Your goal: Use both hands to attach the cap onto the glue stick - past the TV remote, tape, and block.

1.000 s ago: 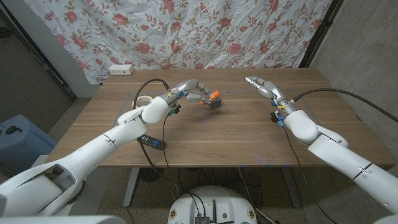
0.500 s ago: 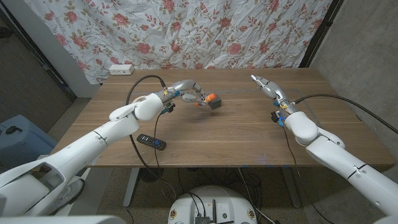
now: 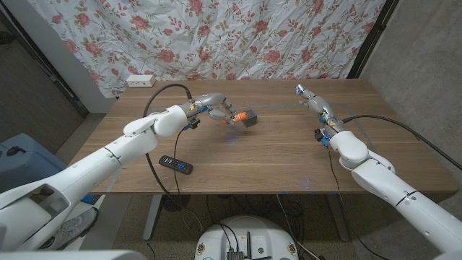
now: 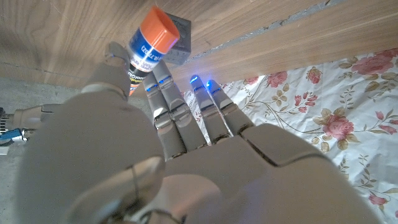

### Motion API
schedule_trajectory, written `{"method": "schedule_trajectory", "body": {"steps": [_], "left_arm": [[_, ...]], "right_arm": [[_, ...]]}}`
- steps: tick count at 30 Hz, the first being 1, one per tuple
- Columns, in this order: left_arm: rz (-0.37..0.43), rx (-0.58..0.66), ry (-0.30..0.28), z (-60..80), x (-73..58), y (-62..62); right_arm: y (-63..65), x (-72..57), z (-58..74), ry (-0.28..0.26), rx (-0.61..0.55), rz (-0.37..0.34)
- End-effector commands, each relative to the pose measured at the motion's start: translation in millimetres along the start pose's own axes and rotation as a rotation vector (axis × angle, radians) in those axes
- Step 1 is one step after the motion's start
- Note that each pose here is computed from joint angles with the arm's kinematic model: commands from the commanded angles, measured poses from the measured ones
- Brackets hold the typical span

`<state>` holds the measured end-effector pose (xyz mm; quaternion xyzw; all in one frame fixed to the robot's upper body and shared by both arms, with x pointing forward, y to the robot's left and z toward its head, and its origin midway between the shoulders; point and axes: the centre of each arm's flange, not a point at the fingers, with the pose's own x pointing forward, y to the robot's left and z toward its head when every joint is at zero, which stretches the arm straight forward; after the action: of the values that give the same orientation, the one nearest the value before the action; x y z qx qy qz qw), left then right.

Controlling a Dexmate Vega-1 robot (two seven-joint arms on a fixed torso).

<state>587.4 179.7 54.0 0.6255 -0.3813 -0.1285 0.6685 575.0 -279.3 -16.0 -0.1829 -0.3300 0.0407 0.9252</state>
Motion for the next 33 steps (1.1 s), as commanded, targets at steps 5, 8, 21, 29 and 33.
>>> {"method": "schedule_trajectory", "body": {"steps": [5,8,21,29,33], "left_arm": [[-0.076,0.133,0.002,2.9,-3.0,-3.4],[-0.081,0.153,-0.004,4.3,-4.6,-4.4],[-0.163,0.240,-0.027,-1.3,-9.2,-12.7],[-0.196,0.281,-0.038,-2.1,-7.5,-18.2],[-0.211,0.330,-0.045,0.6,-7.5,-20.7]], "right_arm": [[-0.1,1.6,-15.6,0.020,0.109,-0.018],[-0.8,1.7,-16.9,0.030,0.118,-0.013],[1.1,-1.9,-22.9,0.000,0.234,-0.056],[6.8,-4.2,-28.9,0.021,0.234,-0.053],[8.9,-6.0,-33.5,0.017,0.261,-0.062]]}}
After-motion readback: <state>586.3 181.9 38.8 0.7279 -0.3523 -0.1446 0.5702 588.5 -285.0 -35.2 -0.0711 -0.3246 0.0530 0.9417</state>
